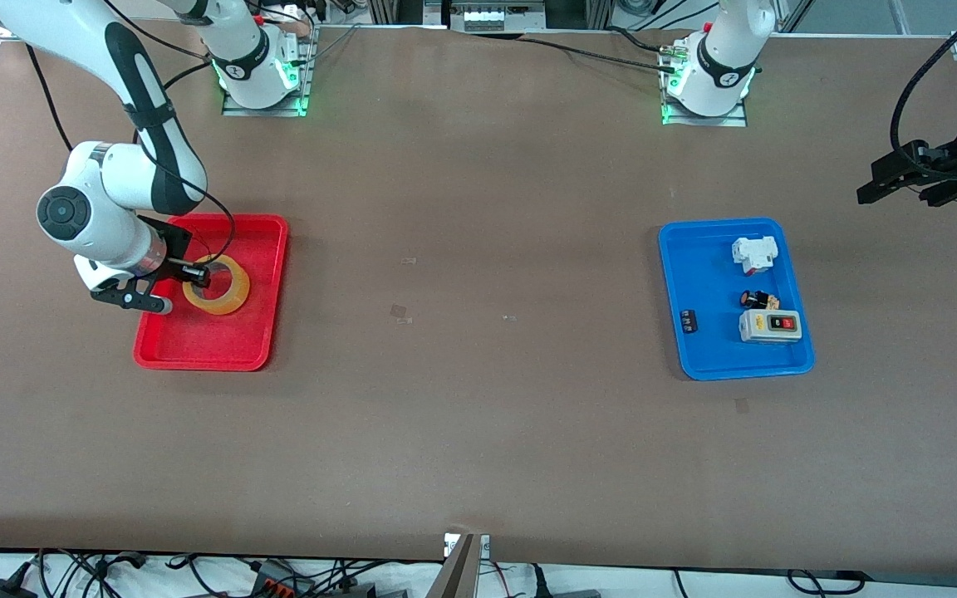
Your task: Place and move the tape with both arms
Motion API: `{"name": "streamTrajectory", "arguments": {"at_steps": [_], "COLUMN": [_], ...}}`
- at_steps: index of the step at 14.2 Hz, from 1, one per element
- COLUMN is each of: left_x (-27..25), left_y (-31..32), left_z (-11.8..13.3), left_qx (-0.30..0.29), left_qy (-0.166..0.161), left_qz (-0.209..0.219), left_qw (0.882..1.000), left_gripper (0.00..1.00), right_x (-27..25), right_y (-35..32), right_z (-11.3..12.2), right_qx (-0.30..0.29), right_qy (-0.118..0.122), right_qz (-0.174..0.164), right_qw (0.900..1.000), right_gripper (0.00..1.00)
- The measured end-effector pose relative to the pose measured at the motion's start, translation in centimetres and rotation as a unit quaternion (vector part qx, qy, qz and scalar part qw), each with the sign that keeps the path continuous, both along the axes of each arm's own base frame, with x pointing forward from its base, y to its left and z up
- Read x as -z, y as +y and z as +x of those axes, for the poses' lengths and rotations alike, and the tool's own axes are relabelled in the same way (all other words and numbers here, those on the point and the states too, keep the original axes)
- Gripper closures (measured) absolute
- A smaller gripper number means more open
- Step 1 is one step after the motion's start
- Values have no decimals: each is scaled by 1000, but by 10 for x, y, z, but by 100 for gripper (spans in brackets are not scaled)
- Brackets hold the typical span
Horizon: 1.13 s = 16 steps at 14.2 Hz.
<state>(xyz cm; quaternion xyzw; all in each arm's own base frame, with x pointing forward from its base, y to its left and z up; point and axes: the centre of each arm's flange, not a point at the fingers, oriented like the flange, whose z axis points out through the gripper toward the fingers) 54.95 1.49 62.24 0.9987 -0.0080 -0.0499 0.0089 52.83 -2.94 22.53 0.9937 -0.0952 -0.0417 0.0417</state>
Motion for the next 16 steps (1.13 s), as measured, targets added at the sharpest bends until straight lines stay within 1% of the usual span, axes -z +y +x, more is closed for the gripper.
{"name": "streamTrajectory", "arguments": {"at_steps": [1, 2, 3, 4, 5, 6, 7, 8, 9, 11, 13, 15, 16], "left_x": [0, 0, -1, -1, -2, -2, -2, -2, -2, -3, -3, -3, -3], "left_y": [0, 0, 0, 0, 0, 0, 1, 1, 3, 9, 16, 17, 16], "left_z": [0, 0, -1, -1, -1, -1, -1, -1, -1, -2, -2, -2, -2], "left_qx": [0, 0, 0, 0, 0, 0, -1, -1, -3, -8, -15, -16, -15], "left_qy": [0, 0, 0, 0, 0, -1, -1, -1, -1, -1, -2, -2, -2], "left_qz": [0, 0, 0, 0, 0, 0, 0, 0, 0, 0, 0, 0, 0], "left_qw": [1000, 1000, 1000, 1000, 1000, 1000, 1000, 1000, 1000, 1000, 1000, 1000, 1000], "left_gripper": [0, 0, 0, 0, 0, 0, 0, 0, 0, 0, 0, 0, 0], "right_x": [1, 2, 3, 2, -1, -7, -15, -27, -43, -91, -149, -204, -228], "right_y": [0, 0, 0, 0, 0, 1, 2, 3, 4, 9, 15, 20, 22], "right_z": [-1, -1, -1, 0, 3, 7, 13, 20, 29, 52, 74, 87, 92], "right_qx": [0, 0, 0, 0, -1, -1, -2, -2, -2, -2, -1, -11, -19], "right_qy": [1, 2, 3, 0, -4, -9, -12, -7, 4, 21, 29, 32, 29], "right_qz": [0, -1, -1, -1, -1, 0, 0, 1, 3, 6, 12, 21, 24], "right_qw": [1000, 1000, 1000, 1000, 1000, 1000, 1000, 1000, 1000, 1000, 1000, 999, 999], "right_gripper": [76, 71, 71, 65, 52, 41, 26, 15, 1, 0, 0, 0, 0]}}
